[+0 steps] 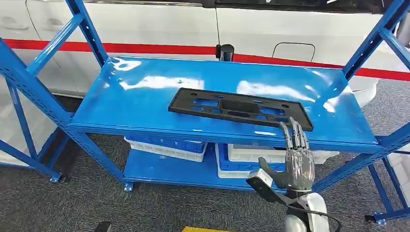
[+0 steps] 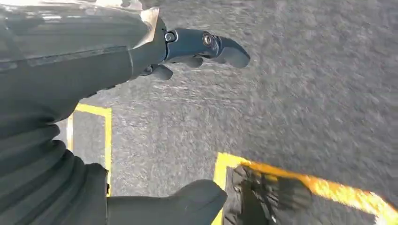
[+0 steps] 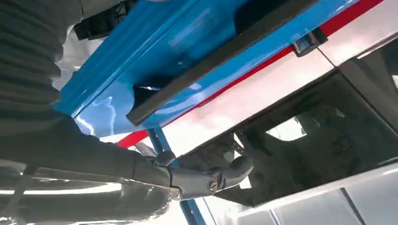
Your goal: Take the parts from the cabinet and place them on the table.
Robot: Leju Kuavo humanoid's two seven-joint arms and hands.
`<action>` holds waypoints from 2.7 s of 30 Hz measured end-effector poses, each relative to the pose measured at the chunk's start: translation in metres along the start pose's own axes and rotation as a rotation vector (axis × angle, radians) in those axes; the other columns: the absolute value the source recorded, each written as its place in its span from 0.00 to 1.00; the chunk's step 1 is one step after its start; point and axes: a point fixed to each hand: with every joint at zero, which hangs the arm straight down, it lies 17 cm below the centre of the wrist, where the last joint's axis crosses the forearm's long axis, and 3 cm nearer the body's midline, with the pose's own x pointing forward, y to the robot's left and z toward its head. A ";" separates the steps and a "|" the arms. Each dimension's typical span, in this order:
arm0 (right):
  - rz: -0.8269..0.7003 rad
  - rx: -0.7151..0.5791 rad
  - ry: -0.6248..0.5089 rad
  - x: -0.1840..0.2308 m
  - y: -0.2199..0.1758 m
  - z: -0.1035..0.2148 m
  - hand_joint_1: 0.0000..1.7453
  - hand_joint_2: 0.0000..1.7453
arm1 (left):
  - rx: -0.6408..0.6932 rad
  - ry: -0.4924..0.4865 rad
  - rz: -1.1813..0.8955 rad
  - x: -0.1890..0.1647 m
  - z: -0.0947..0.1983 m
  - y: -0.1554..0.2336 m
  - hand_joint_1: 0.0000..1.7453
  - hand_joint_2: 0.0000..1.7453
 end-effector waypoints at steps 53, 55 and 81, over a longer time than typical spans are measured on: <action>0.282 0.200 0.146 -0.035 0.065 -0.115 0.00 1.00 | -0.289 -0.131 -0.194 0.056 0.035 -0.129 0.00 1.00; 0.314 0.213 0.131 -0.032 0.069 -0.122 0.00 1.00 | -0.290 -0.130 -0.194 0.056 0.035 -0.130 0.00 1.00; 0.432 0.380 0.094 -0.032 0.107 -0.139 1.00 1.00 | -0.299 -0.122 -0.218 0.054 0.038 -0.138 0.00 1.00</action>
